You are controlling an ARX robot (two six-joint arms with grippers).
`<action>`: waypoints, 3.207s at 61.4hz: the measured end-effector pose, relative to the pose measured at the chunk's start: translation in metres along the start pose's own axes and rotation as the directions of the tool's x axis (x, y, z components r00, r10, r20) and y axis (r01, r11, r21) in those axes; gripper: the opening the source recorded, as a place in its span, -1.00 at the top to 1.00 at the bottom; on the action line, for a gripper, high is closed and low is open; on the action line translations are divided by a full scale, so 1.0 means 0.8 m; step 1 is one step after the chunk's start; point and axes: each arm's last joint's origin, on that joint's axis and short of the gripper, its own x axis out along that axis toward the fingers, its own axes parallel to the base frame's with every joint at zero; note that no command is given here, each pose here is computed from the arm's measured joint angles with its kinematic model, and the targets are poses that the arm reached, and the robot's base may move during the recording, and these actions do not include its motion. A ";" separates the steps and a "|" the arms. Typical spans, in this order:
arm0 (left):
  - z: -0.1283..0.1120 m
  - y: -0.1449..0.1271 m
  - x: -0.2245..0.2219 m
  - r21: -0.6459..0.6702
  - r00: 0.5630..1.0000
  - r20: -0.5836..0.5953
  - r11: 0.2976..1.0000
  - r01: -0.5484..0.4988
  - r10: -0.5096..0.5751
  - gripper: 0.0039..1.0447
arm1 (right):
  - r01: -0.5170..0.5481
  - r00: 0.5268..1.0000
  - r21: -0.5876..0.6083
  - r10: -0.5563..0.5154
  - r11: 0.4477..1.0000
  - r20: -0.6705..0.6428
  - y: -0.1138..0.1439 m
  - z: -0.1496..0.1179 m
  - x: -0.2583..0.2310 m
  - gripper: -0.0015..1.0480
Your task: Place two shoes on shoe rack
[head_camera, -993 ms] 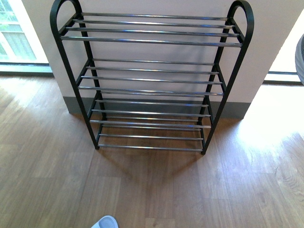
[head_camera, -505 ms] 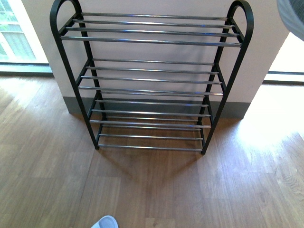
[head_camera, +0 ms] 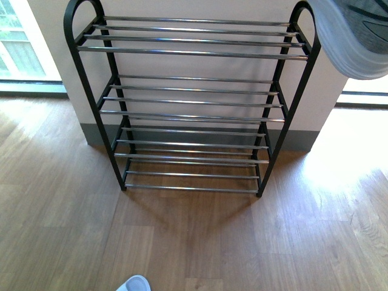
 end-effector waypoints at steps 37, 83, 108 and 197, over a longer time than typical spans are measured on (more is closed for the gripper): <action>0.000 0.000 0.000 0.000 1.000 0.000 1.000 0.000 0.000 0.97 | 0.297 0.935 0.201 -0.242 0.934 -0.258 0.028 0.016 0.120 0.98; 0.000 0.000 0.000 0.000 1.000 0.000 1.000 0.001 -0.001 0.97 | 0.305 0.921 0.238 -0.222 0.922 -0.320 0.024 0.013 0.163 0.98; 0.000 0.000 0.000 0.000 1.000 0.000 1.000 0.000 0.000 0.97 | 0.339 0.909 0.229 -0.255 0.913 -0.330 0.011 0.007 0.186 0.98; 0.000 0.000 0.000 0.000 1.000 0.000 1.000 0.000 0.000 0.97 | 0.021 0.982 0.025 -0.025 0.999 0.186 -0.087 -0.023 -0.058 -0.82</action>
